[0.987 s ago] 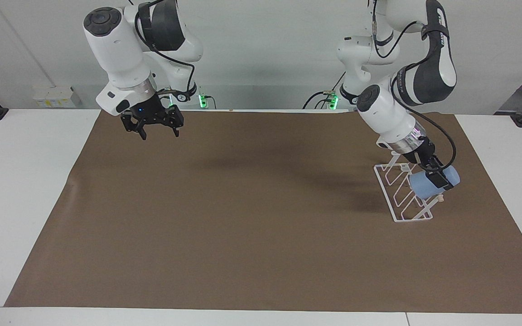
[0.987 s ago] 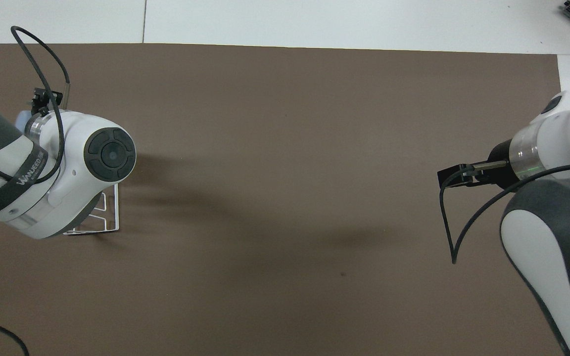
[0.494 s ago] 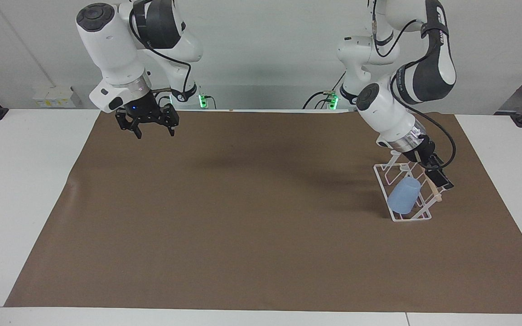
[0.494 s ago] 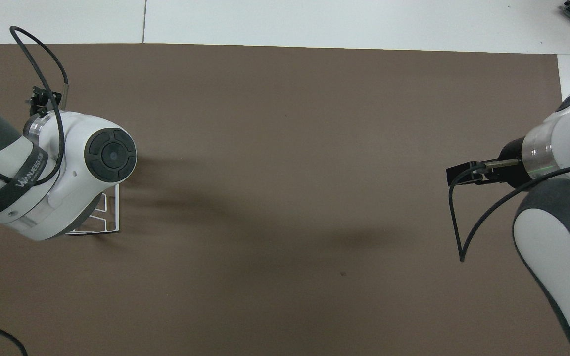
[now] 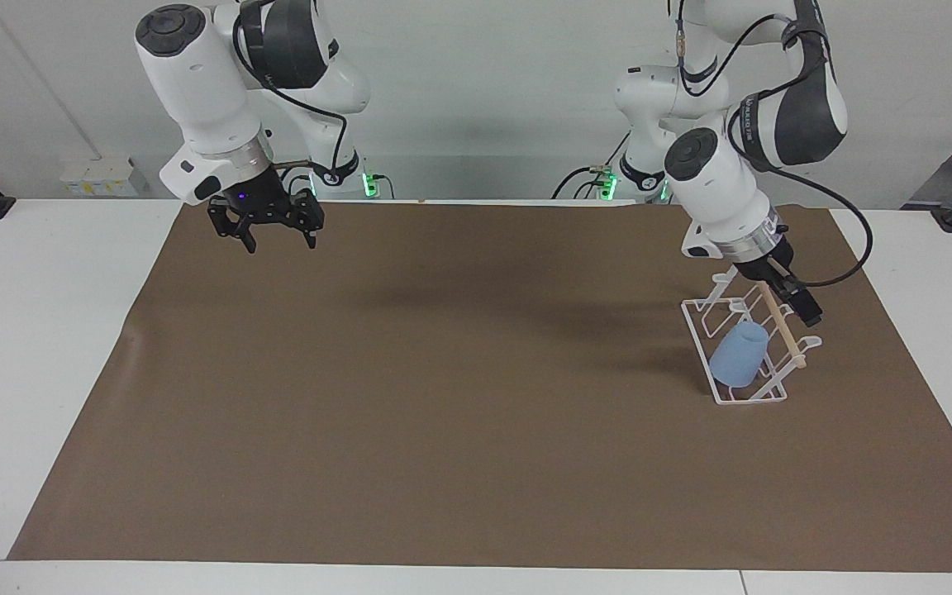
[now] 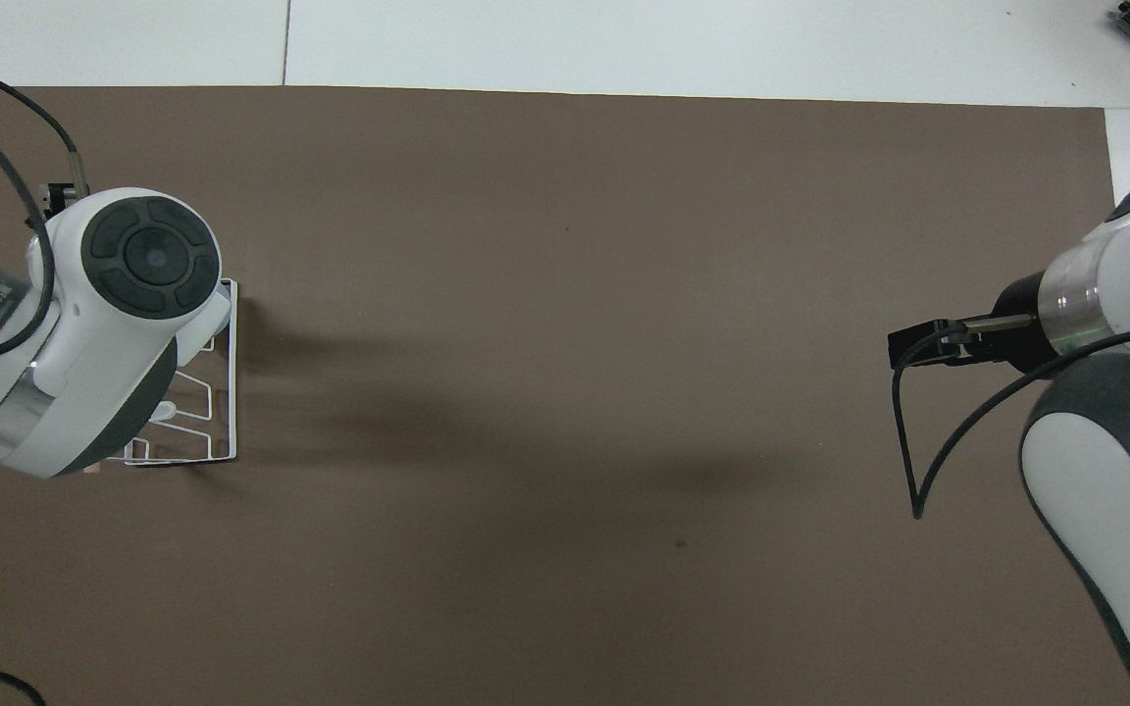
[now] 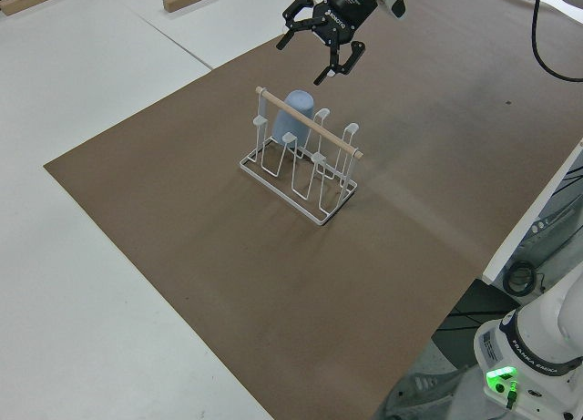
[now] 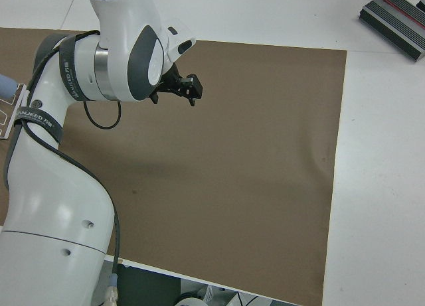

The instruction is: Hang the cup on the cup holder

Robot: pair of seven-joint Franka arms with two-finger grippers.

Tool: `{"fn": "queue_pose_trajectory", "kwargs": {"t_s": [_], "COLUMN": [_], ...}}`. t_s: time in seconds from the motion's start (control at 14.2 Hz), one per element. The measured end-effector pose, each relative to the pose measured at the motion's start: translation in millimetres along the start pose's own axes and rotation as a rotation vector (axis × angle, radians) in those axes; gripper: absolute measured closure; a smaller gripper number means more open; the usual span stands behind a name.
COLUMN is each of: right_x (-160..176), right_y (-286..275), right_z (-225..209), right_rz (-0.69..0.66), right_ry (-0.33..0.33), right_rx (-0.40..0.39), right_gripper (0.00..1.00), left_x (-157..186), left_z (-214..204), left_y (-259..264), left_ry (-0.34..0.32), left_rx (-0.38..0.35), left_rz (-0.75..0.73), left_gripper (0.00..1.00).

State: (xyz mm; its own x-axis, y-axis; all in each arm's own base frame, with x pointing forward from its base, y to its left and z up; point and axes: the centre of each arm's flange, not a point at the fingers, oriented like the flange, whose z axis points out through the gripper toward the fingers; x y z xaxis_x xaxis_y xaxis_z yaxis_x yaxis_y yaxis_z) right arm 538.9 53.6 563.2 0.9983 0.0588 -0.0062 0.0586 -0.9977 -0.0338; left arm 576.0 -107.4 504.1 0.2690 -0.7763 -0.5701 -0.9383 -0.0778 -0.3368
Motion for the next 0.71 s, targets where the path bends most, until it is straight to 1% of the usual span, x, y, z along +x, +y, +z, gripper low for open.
{"fn": "queue_pose_trajectory", "kwargs": {"t_s": [0.14,0.28,0.42,0.49,0.71], "right_x": [0,0,0,0,0], "right_y": [0,0,0,0,0], "right_z": [0,0,0,0,0], "right_rz": [0.0,0.0,0.0,0.0,0.0], "right_ry": [0.0,0.0,0.0,0.0,0.0], "right_rx": [0.0,0.0,0.0,0.0,0.0], "right_gripper": [0.0,0.0,0.0,0.0,0.0], "left_x": [-12,-26,-39,-49,-85], "left_z": [-20,-36,-51,-56,-58], "left_y": [-12,-20,-22,-21,-15], "left_ry": [0.086,0.148,0.223,0.252,0.353], "left_rx": [-0.034,-0.08,-0.131,-0.161,-0.3], "left_rz": [-0.106,-0.179,-0.261,-0.299,-0.414], "left_gripper": [0.0,0.0,0.0,0.0,0.0]}}
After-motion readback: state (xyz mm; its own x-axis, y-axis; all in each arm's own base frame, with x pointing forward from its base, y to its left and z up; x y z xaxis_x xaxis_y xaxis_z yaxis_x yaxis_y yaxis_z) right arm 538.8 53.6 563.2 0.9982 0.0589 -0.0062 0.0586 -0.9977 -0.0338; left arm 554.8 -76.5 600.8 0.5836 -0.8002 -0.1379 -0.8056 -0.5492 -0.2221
